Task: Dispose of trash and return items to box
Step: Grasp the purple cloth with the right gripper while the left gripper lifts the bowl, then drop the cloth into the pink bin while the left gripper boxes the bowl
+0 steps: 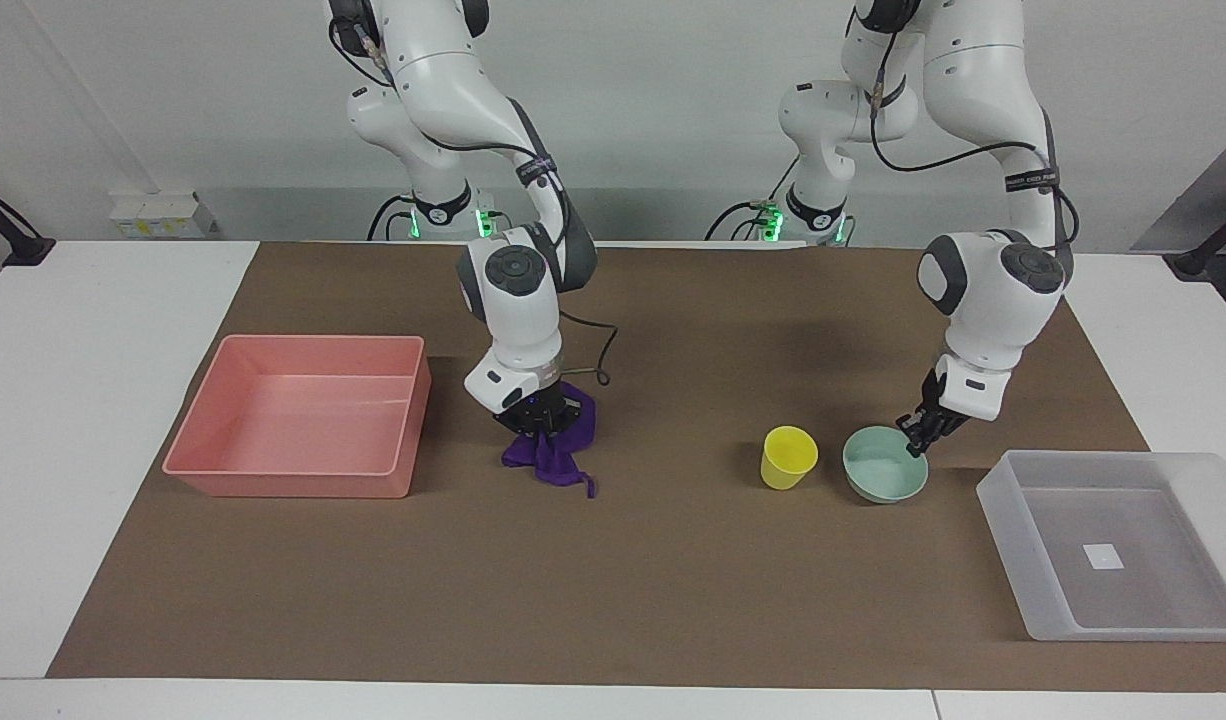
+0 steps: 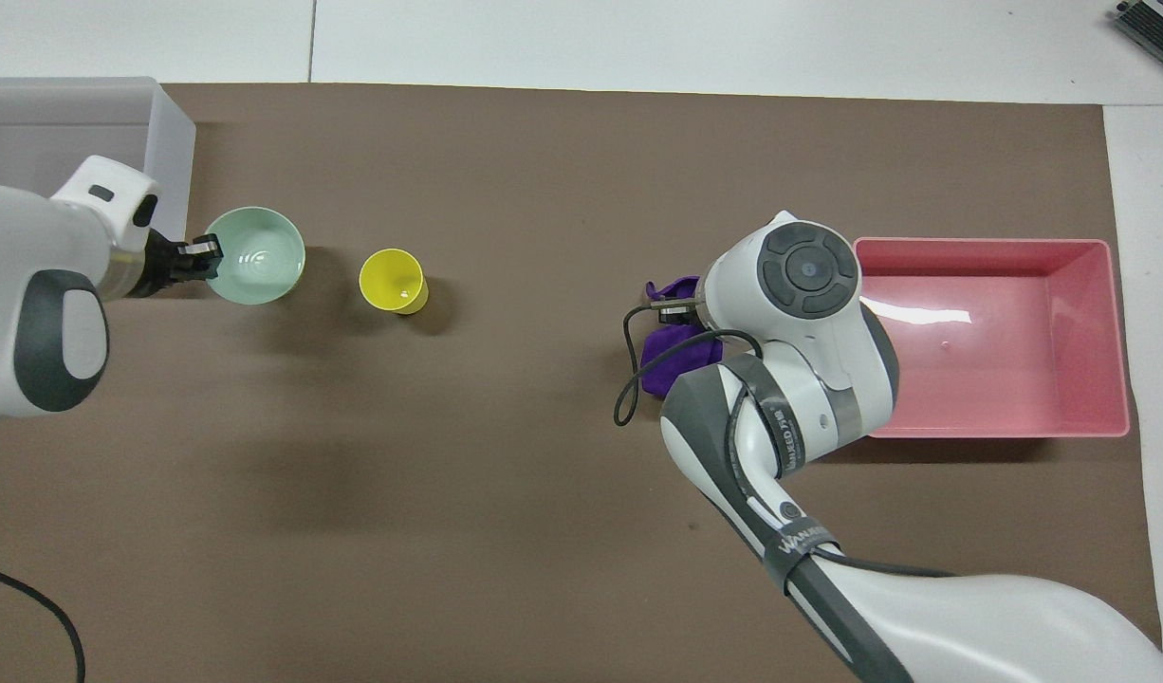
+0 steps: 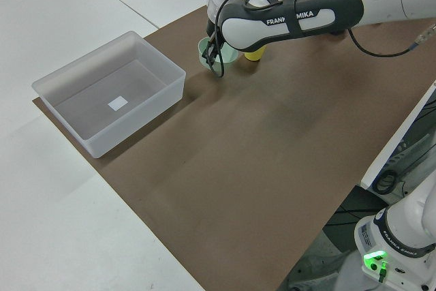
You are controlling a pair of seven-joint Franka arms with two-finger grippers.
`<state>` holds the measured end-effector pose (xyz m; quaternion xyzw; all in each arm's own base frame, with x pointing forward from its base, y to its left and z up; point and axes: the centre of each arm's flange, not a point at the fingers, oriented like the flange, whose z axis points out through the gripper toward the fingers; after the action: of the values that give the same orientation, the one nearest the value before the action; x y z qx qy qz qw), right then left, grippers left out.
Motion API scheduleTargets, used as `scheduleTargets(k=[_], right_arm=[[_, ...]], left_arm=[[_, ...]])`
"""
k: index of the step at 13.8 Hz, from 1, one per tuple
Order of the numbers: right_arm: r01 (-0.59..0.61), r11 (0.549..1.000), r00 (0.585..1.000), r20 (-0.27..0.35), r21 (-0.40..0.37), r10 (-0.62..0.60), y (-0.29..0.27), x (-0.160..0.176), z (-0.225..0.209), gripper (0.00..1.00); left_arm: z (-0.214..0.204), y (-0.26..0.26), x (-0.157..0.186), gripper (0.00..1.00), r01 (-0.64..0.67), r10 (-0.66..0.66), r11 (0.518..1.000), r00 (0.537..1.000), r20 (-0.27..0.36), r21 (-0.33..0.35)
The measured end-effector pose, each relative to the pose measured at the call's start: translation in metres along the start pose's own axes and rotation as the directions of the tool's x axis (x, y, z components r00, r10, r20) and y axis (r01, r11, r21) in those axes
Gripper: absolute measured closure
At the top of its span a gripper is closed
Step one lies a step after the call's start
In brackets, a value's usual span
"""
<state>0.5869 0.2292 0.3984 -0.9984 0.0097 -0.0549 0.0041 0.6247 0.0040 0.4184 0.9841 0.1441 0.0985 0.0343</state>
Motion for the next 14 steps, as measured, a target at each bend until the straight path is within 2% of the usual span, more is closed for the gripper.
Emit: scheduleTargets(k=[3, 6, 8, 11, 14], right_arm=[[-0.037, 0.999, 0.999, -0.015, 0.008, 0.037, 0.023, 0.002, -0.066, 0.88], [-0.081, 0.997, 0.996, -0.035, 0.017, 0.082, 0.054, 0.000, -0.126, 0.88], [-0.126, 0.992, 0.990, -0.055, 0.017, 0.127, 0.093, -0.001, -0.159, 0.88], [-0.144, 0.990, 0.987, -0.075, 0.001, 0.144, 0.177, 0.004, -0.180, 0.88], [-0.158, 0.987, 0.986, -0.063, -0.028, 0.156, 0.266, 0.006, -0.166, 0.88]], left_arm=[[-0.047, -0.034, 0.039, 0.98, 0.033, -0.033, 0.999, 0.998, -0.051, 0.000], [-0.056, -0.073, 0.069, 0.98, 0.089, -0.089, 0.996, 0.992, -0.094, 0.006], [-0.058, -0.093, 0.090, 0.98, 0.120, -0.118, 0.993, 0.985, -0.123, 0.009], [-0.050, -0.119, 0.119, 0.98, 0.156, -0.152, 0.988, 0.977, -0.152, 0.014], [-0.027, -0.137, 0.142, 0.98, 0.166, -0.158, 0.985, 0.974, -0.164, 0.040]])
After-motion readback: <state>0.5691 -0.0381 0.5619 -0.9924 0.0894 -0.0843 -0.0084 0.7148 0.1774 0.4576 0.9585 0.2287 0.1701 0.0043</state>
